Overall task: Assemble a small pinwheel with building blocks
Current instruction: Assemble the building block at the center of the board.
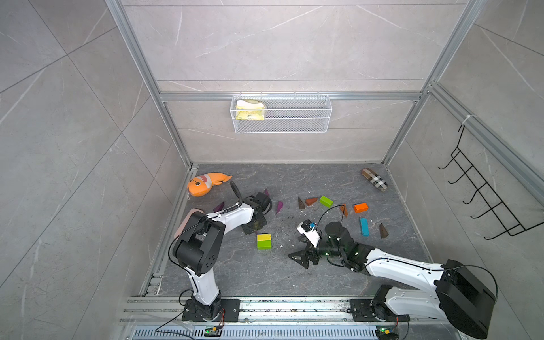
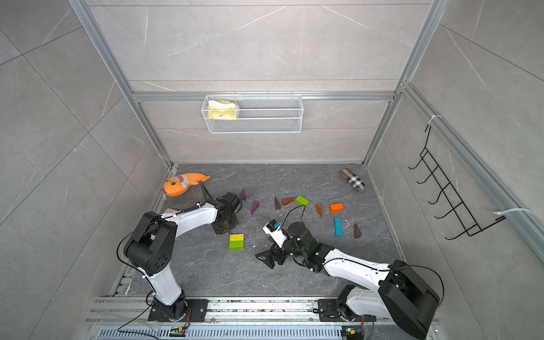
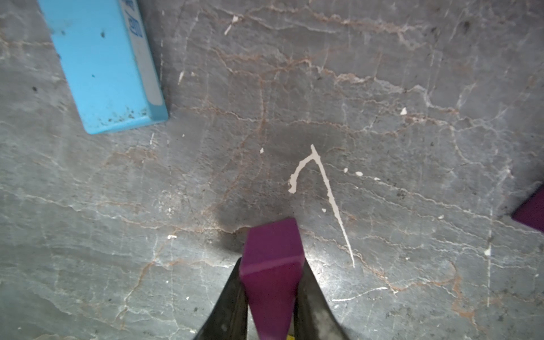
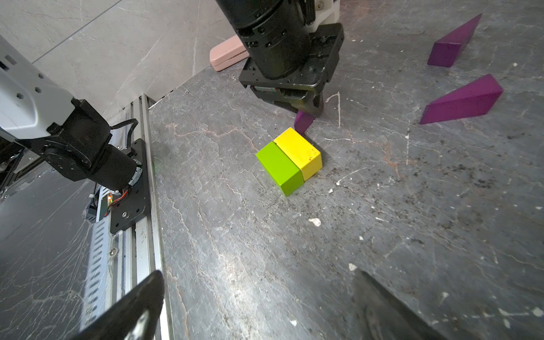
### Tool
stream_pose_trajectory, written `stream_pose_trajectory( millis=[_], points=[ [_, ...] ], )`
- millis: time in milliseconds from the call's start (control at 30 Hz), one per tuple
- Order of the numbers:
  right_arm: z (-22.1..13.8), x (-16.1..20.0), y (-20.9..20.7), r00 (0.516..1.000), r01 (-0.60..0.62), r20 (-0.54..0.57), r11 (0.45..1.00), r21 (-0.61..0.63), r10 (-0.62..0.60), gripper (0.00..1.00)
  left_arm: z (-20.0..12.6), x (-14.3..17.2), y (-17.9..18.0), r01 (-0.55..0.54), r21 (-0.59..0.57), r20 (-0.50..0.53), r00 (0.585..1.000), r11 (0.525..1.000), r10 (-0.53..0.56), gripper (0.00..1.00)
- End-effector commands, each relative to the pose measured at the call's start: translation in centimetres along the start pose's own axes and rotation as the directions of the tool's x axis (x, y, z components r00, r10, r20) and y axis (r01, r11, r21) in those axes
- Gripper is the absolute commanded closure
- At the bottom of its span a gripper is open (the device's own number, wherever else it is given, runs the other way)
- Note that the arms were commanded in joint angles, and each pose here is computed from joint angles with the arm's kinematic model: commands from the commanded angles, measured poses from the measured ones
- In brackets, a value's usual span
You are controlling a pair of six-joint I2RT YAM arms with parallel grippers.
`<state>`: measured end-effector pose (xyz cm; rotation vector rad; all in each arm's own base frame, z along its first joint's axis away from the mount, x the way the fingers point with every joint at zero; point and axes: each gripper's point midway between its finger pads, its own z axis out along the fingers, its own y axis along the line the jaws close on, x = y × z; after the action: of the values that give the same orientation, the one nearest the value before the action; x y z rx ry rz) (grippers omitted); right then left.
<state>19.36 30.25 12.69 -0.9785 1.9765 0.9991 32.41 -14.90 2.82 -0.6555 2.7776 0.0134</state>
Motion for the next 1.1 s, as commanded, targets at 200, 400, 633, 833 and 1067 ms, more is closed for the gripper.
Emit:
stream_pose_trajectory(
  millis=[200, 400, 633, 833, 1067],
  points=[
    [0.1, 0.4, 0.3, 1.000, 0.025, -0.011, 1.000, -0.011, -0.025, 0.00, -1.0, -0.6, 0.0, -0.024, 0.007, 0.033, 0.999, 1.000, 0.024, 0.70],
    [0.1, 0.4, 0.2, 0.999, 0.028, -0.016, 1.000, -0.007, -0.028, 0.00, -1.0, -0.6, 0.0, -0.027, 0.004, 0.031, 0.999, 1.000, 0.026, 0.63],
    [0.2, 0.5, 0.2, 0.999, 0.026, -0.021, 1.000, -0.009, -0.026, 0.00, -1.4, -0.8, -0.1, -0.032, 0.004, 0.040, 0.999, 0.999, 0.032, 0.58],
    [0.2, 0.6, 0.1, 0.999, 0.026, -0.021, 1.000, -0.001, -0.026, 0.00, -2.2, -1.2, -0.1, -0.046, 0.006, 0.049, 0.998, 0.999, 0.046, 0.57],
    [0.3, 0.6, 0.0, 0.999, 0.032, -0.024, 0.999, 0.004, -0.032, 0.00, -4.6, -1.2, -0.3, -0.081, 0.060, 0.093, 0.993, 0.995, 0.075, 0.54]
  ],
)
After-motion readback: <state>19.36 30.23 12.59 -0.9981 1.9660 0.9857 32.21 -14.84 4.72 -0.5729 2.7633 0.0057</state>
